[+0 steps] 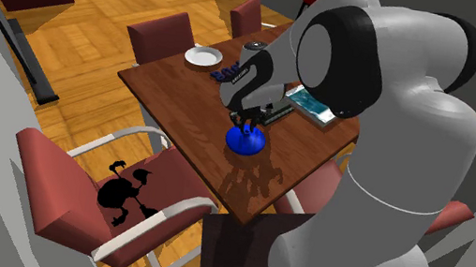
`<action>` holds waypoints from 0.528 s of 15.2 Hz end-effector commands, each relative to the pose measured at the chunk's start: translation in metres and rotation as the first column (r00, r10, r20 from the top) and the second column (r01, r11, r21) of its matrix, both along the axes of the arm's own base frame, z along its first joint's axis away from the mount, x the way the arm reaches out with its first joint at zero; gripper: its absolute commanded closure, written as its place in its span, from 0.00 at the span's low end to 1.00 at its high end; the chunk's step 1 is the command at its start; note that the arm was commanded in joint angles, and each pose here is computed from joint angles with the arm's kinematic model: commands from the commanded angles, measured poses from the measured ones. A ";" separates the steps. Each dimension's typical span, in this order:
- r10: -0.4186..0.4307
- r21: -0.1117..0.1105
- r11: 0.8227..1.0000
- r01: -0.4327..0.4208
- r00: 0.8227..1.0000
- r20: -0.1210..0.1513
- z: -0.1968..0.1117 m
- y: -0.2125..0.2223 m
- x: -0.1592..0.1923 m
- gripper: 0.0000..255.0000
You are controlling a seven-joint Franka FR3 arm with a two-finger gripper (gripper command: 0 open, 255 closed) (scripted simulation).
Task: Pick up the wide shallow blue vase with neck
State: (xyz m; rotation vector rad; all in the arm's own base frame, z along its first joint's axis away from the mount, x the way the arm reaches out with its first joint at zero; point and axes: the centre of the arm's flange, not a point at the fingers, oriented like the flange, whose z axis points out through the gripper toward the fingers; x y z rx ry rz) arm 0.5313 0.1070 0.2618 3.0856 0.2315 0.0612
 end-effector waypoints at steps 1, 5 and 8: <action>0.000 0.000 1.000 0.000 1.000 -0.002 -0.001 -0.001 -0.001 1.00; 0.000 0.000 1.000 0.000 1.000 -0.002 0.020 -0.001 -0.001 1.00; 0.000 0.000 1.000 0.000 1.000 -0.002 0.036 -0.001 -0.001 1.00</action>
